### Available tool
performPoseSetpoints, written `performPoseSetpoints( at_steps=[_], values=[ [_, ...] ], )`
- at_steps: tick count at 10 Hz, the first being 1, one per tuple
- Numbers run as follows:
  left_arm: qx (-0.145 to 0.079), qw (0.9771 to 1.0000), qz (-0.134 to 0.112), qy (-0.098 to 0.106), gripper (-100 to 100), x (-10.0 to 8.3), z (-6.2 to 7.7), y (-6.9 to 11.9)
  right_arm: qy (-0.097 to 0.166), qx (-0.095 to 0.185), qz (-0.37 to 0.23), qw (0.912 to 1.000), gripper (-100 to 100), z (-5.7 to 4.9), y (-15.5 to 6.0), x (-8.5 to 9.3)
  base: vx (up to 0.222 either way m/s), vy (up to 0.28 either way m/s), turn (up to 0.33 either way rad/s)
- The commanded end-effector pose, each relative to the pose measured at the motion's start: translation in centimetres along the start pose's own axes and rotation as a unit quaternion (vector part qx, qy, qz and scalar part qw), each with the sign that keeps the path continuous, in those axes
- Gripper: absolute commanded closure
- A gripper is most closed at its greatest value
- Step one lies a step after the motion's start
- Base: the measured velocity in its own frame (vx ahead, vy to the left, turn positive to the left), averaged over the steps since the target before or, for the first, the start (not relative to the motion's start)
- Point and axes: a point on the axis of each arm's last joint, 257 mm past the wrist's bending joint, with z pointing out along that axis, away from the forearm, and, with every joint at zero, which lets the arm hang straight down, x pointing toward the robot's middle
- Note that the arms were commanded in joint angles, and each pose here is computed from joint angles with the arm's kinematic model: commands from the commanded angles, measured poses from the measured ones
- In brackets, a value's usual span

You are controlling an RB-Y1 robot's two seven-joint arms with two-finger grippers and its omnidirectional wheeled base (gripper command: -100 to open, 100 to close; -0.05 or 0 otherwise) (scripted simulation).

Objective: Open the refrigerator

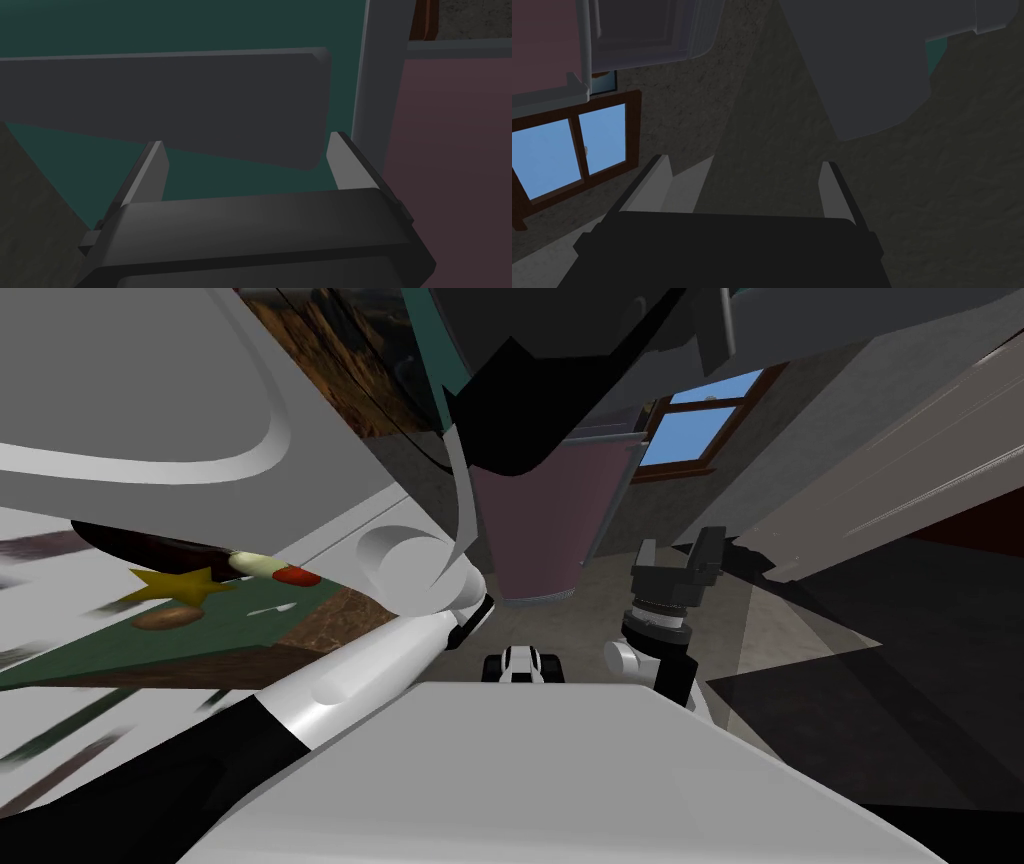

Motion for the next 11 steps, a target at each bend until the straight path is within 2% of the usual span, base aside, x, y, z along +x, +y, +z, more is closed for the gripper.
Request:
performPoseSetpoints(
  at_steps=[1, 4, 5, 6, 11],
  values=[
    [0.029, 0.9996, -0.004, -0.004, -100, -0.6, -0.2, -2.0, 0.0, 0.0, 0.0, 1.0, 0, 0.0, 0.0, 0.0, 0.0, 0.0, 0.0],
    [0.029, 0.9996, -0.004, -0.004, -100, -0.6, -0.2, -2.0, 0.0, 0.0, 0.0, 1.0, 0, 0.0, 0.0, 0.0, 0.001, -0.002, 0.0],
    [0.0, 1.0, -0.005, -0.001, -100, -0.3, 0.1, 0.1, 0.0, 0.0, 0.0, 1.0, 0, 0.0, 0.0, 0.0, 0.001, -0.009, -0.011],
    [-0.005, 1.0, -0.005, 0.0, 0, -0.2, 0.1, 0.5, 0.0, 0.0, 0.0, 1.0, 0, 0.0, 0.0, 0.0, -0.001, -0.008, -0.009],
    [-0.018, 0.9998, -0.008, 0.001, 0, -0.1, 0.2, 1.4, 0.0, 0.0, 0.0, 1.0, 0, 0.0, 0.0, 0.0, 0.0, 0.0, 0.0]
  ],
)
